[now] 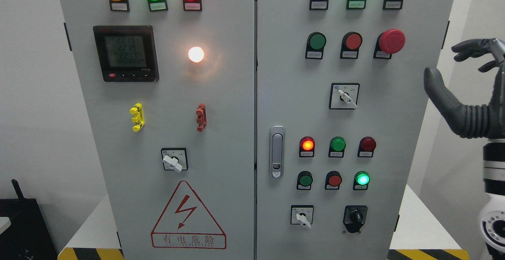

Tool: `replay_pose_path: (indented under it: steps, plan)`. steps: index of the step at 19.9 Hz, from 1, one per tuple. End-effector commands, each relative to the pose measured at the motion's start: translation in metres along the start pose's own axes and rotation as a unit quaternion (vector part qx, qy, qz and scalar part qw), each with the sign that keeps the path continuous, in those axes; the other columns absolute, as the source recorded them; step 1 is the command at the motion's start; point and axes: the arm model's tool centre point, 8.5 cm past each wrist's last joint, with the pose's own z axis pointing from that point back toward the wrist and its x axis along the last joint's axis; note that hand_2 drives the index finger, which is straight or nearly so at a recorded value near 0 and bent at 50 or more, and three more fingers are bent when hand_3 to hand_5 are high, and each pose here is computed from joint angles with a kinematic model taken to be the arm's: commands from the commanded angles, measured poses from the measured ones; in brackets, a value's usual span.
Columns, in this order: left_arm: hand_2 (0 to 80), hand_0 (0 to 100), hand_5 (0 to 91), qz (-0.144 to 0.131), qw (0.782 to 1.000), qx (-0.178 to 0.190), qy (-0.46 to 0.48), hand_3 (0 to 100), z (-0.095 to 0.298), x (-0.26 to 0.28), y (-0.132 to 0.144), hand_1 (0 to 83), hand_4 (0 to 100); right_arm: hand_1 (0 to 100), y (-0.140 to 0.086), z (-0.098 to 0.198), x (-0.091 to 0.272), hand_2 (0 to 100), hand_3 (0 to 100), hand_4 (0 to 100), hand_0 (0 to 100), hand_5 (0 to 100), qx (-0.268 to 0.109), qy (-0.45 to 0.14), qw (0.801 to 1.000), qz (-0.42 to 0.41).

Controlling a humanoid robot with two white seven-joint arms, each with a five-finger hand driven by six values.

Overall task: Rotate and turn off gray switch
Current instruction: 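Move the right hand toward the grey rotary switch, pinching thumb and finger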

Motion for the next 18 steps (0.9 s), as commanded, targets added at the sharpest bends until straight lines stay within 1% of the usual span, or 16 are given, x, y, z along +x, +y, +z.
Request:
replay_pose_path:
  steps: [1,3,6,11,18]
  plan:
    - [0.0,12,0.0,0.011,1.0,-0.001,0.012,0,0.001,-0.008,0.0,38.9,0,29,0.045,0.018,0.01,61,87,82,12,99,0.044,0.025,0.998,-0.038]
    - [0.0,12,0.0,0.011,1.0,-0.001,0.013,0,0.001,-0.008,0.0,38.9,0,28,0.051,0.023,0.005,62,87,83,12,100,0.052,0.042,0.997,-0.035]
    - [0.0,12,0.0,0.011,1.0,-0.001,0.013,0,0.001,-0.008,0.0,38.9,0,28,0.062,0.028,0.004,62,88,83,11,100,0.067,0.045,0.997,-0.021]
    - [0.0,12,0.0,0.011,1.0,-0.001,0.013,0,0.001,-0.008,0.0,38.9,0,28,0.073,0.031,0.001,63,88,83,11,100,0.076,0.062,0.995,-0.023]
    - [0.0,12,0.0,0.011,1.0,-0.001,0.013,0,0.001,-0.008,0.0,38.9,0,27,0.087,0.033,0.014,62,88,83,10,100,0.086,0.062,0.994,-0.023]
